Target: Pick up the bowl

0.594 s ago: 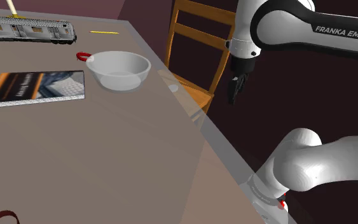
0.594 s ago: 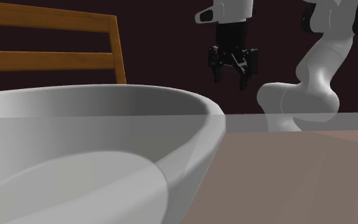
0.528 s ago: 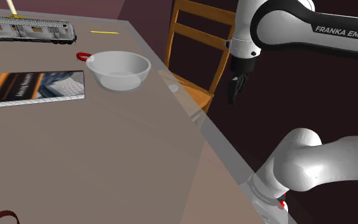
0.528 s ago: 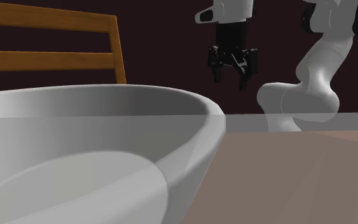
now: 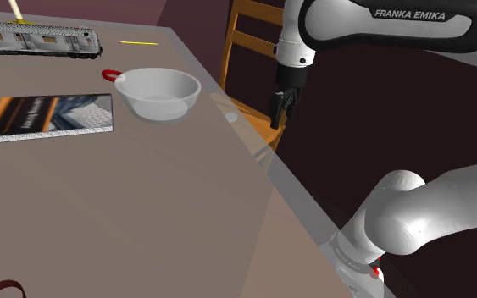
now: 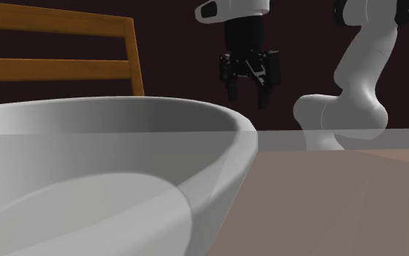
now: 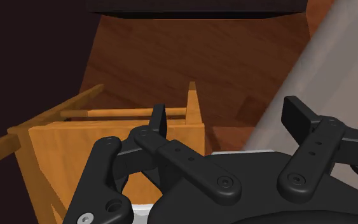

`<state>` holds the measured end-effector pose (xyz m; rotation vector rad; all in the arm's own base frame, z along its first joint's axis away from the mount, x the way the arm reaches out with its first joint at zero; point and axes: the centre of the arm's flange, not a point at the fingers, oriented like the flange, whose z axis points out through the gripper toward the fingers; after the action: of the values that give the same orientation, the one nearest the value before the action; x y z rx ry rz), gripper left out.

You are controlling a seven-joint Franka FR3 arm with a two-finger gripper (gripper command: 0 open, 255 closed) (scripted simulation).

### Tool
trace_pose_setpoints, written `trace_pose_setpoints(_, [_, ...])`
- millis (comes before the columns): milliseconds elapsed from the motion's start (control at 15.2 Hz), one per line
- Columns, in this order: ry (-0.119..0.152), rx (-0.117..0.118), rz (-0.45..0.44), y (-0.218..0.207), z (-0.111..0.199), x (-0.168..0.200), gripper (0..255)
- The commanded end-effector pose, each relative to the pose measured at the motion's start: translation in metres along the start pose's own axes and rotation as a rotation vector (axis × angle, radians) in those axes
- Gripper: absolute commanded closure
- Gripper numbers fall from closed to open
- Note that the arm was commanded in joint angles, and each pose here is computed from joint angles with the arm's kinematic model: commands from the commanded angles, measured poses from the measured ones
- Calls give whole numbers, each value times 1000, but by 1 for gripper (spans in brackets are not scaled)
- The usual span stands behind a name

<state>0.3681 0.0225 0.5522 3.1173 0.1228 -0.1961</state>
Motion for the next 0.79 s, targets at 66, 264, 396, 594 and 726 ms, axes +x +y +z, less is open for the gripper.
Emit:
trace_pose_setpoints(66, [26,47,11,-5,-7,33,0])
trace_pose_setpoints(264, [51,93,22,-11,-15,65,0])
trace_pose_setpoints(396, [68,123,28,-15,-20,87,0])
trace_pose_setpoints(594, [92,169,39,-20,-30,119,0])
trace_pose_setpoints(726, [109,199,46,-23,-36,141,0])
